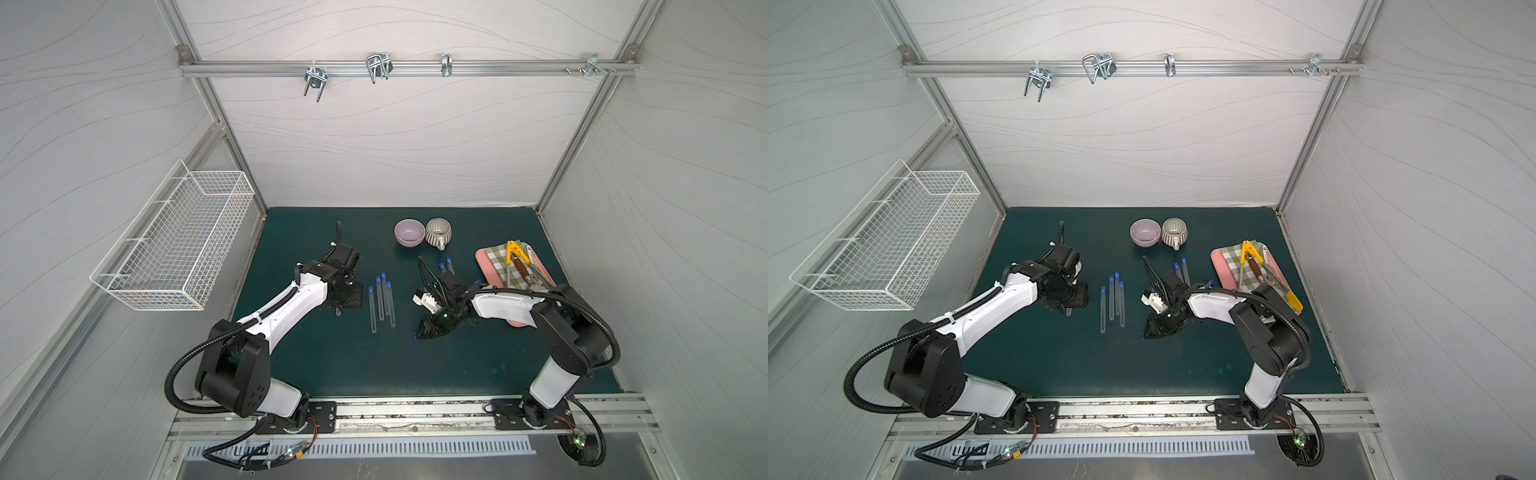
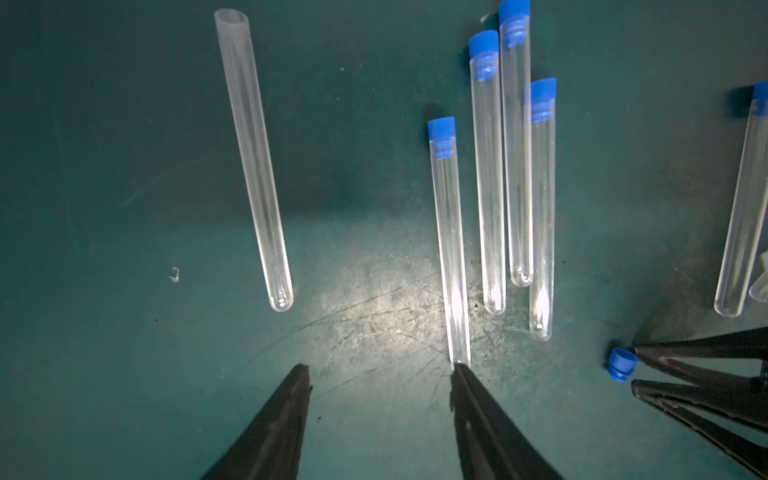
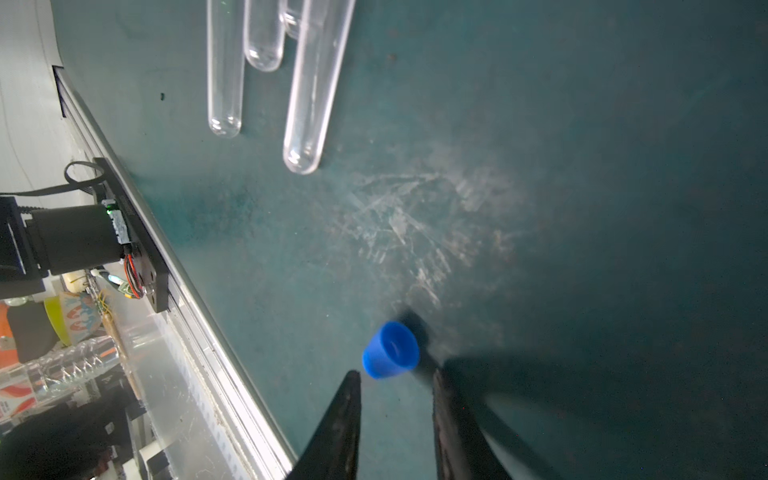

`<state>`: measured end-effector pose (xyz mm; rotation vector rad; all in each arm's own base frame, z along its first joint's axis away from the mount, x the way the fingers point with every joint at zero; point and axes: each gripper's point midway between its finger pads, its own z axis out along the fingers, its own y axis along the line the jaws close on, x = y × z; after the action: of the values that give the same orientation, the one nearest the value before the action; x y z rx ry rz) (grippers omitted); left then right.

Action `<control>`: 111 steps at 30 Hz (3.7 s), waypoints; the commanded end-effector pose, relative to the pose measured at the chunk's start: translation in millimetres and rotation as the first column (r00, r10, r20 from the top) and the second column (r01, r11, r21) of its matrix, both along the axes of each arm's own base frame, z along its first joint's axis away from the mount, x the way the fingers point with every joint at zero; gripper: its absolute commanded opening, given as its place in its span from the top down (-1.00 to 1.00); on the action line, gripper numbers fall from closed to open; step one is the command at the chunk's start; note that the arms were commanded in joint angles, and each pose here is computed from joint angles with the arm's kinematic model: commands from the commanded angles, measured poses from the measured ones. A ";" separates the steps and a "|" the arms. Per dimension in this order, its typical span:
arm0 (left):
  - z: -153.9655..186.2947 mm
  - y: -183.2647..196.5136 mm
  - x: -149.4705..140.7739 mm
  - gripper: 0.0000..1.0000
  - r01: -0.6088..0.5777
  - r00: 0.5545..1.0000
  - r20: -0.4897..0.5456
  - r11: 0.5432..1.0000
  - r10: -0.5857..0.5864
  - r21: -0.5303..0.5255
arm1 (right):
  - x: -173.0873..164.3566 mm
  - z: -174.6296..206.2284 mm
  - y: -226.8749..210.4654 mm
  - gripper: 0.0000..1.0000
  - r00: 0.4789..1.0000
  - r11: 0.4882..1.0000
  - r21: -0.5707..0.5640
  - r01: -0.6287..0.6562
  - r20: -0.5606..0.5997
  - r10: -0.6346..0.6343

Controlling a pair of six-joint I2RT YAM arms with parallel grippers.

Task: Remove stoppers from test tubes
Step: Place the stopper at the center of the board, then pick up the test tube at the center of the board.

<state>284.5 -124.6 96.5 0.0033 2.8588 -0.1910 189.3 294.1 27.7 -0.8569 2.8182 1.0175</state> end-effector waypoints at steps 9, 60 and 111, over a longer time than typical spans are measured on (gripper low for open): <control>-4.0 -19.7 15.5 -0.13 -0.040 0.999 -0.019 0.998 0.039 -0.049 | 8.2 33.4 -4.9 0.08 0.995 1.000 0.026 -0.001 0.103 -0.001; -89.3 -48.4 29.5 0.40 -0.002 0.990 -0.138 0.992 0.020 0.127 | 45.5 101.1 -56.5 -0.34 0.972 0.963 0.249 0.107 0.176 -0.153; 54.0 -132.4 -44.8 0.91 0.711 0.651 0.264 0.694 -0.711 0.114 | 45.3 171.2 -33.9 -0.36 0.996 0.821 0.566 0.072 0.001 -0.089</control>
<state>245.1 -244.9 152.8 0.9593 2.4678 -0.2791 236.8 252.3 184.7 -0.6198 2.3376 1.5662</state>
